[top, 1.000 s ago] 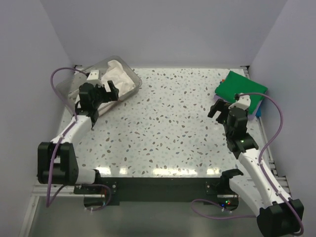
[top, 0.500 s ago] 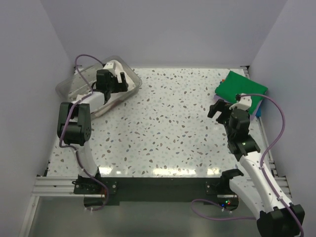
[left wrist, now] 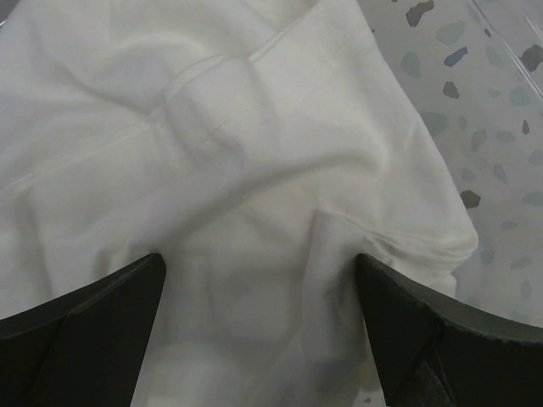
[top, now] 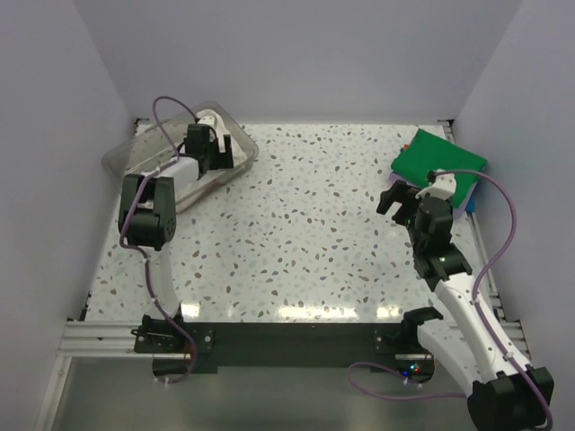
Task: Fold and stack the t-shirts
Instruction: Grab the tshirt from the pile
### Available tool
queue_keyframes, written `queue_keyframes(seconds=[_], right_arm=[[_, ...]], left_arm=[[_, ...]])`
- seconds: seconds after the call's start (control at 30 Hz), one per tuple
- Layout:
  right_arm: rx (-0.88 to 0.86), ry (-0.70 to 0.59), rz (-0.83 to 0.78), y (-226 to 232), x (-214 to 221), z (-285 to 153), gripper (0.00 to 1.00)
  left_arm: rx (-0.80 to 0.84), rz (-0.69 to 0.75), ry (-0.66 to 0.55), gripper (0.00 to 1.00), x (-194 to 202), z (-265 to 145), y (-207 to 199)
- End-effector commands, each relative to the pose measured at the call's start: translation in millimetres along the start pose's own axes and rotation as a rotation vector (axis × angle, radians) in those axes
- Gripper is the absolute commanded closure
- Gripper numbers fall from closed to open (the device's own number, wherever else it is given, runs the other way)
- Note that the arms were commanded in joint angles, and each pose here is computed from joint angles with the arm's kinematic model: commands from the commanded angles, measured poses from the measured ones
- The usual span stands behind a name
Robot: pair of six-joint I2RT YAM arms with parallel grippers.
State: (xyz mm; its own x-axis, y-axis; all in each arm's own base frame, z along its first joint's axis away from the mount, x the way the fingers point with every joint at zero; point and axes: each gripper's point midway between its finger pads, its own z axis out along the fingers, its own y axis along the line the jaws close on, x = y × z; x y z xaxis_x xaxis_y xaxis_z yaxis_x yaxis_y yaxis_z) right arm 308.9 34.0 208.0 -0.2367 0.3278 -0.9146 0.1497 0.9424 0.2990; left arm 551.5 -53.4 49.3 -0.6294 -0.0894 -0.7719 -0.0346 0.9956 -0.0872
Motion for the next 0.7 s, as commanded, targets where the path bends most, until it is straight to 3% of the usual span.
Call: queue_keyframes(seconds=[0.0, 0.17, 0.27, 0.3, 0.37, 0.5, 0.67], right_arm=[[-0.031, -0.023, 0.02, 8.8, -8.1, 3.2, 0.01], [-0.032, -0.016, 0.02, 9.1, -6.6, 5.1, 0.01], [-0.038, -0.017, 0.021, 10.3, -6.2, 4.6, 0.01], [-0.038, -0.017, 0.019, 10.0, -5.9, 4.4, 0.01], [-0.04, -0.018, 0.019, 10.4, -6.6, 3.7, 0.01], [-0.044, -0.019, 0.02, 10.8, -7.3, 2.1, 0.01], [-0.047, -0.025, 0.022, 11.0, -8.9, 0.4, 0.01]], left_arm=[[-0.029, 0.039, 0.045, 0.0, 8.7, 5.4, 4.4], [-0.029, 0.045, 0.069, 0.01, 12.5, 13.5, 4.2], [-0.01, 0.046, 0.075, 0.12, 15.0, 17.3, 0.9], [-0.002, 0.045, 0.073, 0.26, 14.5, 17.4, -0.6], [0.01, 0.045, 0.074, 0.37, 15.6, 18.3, -2.6], [0.026, 0.044, 0.052, 0.77, 8.1, 13.3, -5.7], [0.019, 0.036, -0.056, 0.99, -29.1, -15.2, -6.3]])
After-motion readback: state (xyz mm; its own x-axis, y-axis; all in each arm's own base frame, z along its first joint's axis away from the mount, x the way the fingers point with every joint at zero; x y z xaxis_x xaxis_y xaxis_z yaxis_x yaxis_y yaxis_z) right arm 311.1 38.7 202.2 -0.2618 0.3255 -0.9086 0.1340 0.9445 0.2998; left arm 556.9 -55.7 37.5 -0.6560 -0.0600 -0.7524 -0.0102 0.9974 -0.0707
